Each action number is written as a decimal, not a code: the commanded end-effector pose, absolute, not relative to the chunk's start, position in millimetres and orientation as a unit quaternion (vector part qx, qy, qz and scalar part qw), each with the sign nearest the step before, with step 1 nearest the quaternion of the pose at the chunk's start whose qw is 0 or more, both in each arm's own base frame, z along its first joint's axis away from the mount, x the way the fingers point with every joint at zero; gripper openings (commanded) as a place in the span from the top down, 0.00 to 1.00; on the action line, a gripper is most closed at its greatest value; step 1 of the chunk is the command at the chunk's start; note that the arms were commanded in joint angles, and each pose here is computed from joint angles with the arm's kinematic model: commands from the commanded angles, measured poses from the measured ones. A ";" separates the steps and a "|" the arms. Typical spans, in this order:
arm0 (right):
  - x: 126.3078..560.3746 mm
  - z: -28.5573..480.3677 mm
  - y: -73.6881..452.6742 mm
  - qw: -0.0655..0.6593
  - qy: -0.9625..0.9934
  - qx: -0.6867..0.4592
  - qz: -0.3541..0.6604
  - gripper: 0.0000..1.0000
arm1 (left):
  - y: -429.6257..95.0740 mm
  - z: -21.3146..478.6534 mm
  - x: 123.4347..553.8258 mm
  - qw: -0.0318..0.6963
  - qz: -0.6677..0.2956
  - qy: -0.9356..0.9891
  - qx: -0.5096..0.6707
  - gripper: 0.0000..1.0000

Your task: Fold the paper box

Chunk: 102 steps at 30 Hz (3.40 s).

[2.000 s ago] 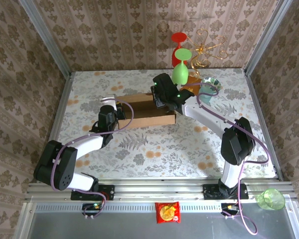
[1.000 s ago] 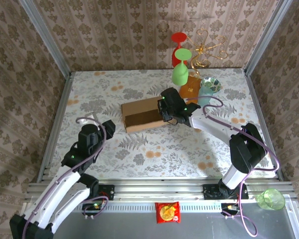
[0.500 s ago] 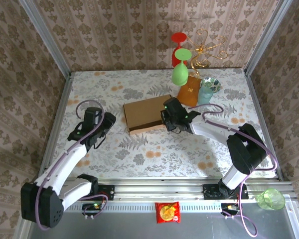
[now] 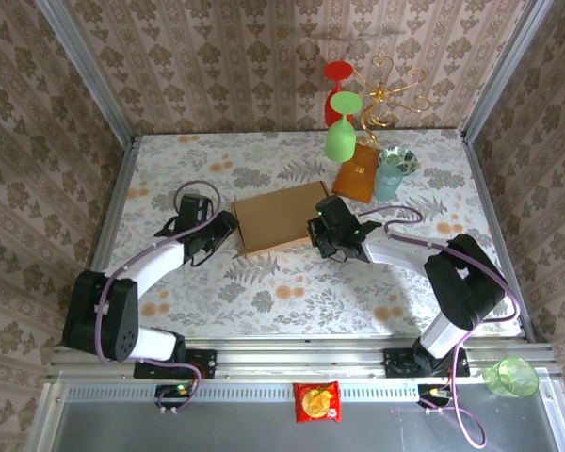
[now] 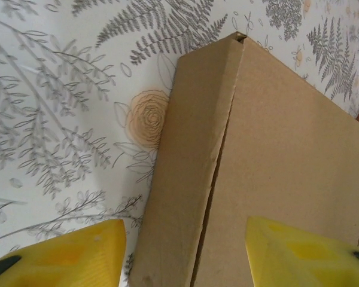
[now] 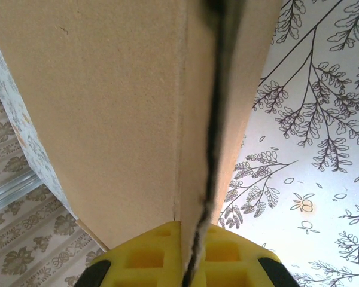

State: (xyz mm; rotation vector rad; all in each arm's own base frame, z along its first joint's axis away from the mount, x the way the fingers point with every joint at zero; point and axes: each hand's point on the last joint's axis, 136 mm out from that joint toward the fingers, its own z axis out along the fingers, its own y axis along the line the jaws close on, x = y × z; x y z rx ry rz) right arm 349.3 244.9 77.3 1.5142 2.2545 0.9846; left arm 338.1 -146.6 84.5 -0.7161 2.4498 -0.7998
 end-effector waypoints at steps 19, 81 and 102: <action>349.0 128.2 186.9 0.200 0.898 0.279 0.275 0.42 | -170.6 34.2 333.6 0.184 -0.288 0.920 -0.193 0.80; 402.5 100.6 201.9 -0.042 0.777 0.315 0.544 0.45 | -103.9 126.0 352.4 0.299 -0.345 0.848 -0.269 0.33; 342.5 96.8 197.3 -0.233 0.730 0.438 0.471 0.53 | -166.5 94.6 306.5 -0.065 -0.422 0.715 -0.553 0.14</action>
